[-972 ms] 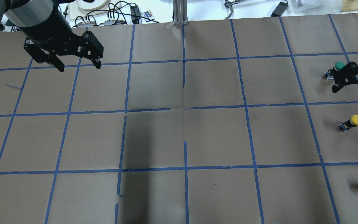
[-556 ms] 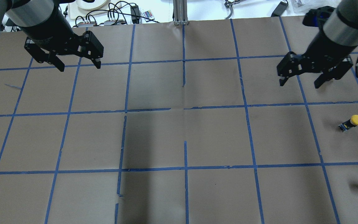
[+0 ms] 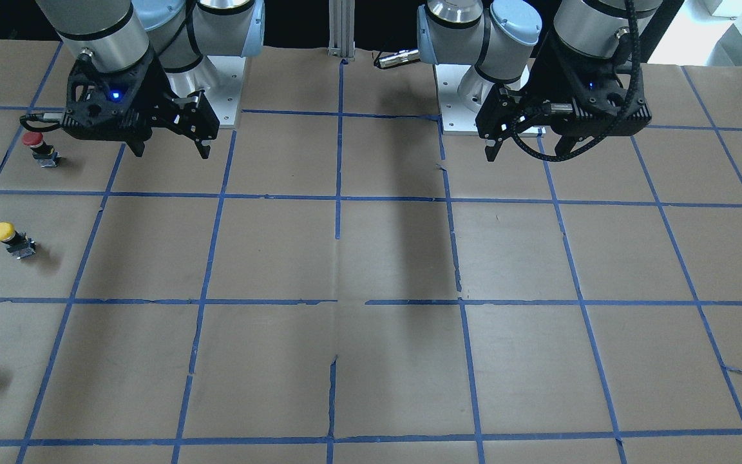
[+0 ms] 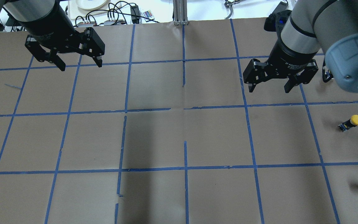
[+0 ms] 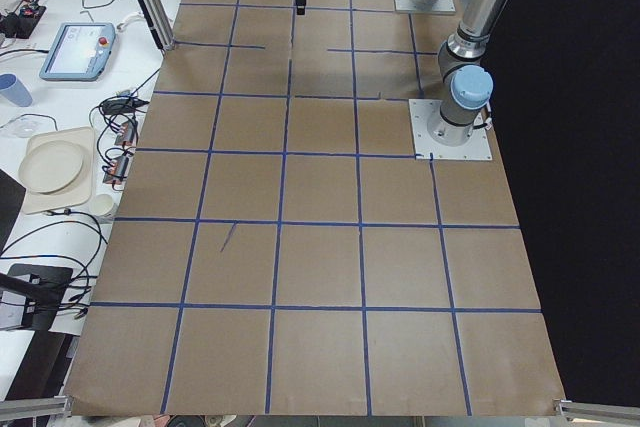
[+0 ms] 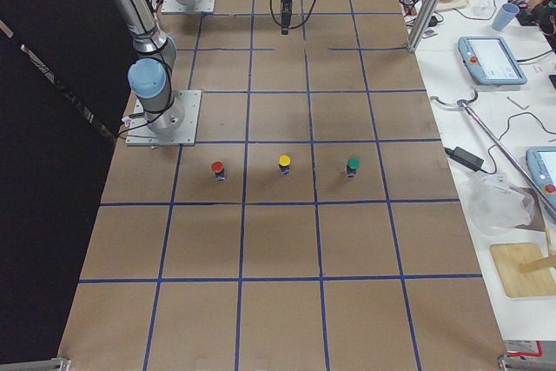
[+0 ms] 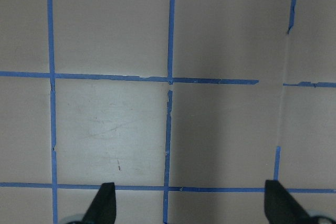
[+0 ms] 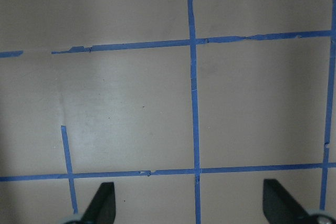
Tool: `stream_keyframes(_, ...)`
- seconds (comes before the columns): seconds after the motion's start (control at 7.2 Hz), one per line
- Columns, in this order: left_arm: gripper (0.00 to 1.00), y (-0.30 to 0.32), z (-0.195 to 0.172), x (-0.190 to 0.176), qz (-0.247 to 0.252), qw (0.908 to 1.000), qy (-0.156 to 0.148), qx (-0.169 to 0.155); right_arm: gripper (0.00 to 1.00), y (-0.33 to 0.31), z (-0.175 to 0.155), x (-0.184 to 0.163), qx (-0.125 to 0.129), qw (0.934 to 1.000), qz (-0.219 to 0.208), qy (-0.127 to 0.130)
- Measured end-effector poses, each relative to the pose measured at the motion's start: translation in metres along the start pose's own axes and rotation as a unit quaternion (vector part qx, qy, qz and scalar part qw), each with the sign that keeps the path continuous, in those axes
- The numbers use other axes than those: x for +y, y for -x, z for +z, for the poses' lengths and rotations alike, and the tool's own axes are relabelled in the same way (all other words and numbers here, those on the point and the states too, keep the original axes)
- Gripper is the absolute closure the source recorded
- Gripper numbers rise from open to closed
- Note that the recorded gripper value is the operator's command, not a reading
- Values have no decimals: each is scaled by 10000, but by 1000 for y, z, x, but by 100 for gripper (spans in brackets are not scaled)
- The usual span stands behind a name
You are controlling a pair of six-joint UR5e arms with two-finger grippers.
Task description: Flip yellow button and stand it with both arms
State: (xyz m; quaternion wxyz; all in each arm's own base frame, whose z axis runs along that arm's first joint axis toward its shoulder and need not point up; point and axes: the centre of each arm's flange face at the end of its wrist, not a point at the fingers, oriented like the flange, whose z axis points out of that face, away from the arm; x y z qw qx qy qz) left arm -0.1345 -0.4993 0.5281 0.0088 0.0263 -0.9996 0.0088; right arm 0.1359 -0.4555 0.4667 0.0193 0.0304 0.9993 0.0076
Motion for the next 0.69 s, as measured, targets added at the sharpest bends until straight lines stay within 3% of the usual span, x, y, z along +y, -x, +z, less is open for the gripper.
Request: stream_keyframes(0.69,1,-2,5,0,1,10000,32,26,0,-18,-7,2,-8,9998,220,6)
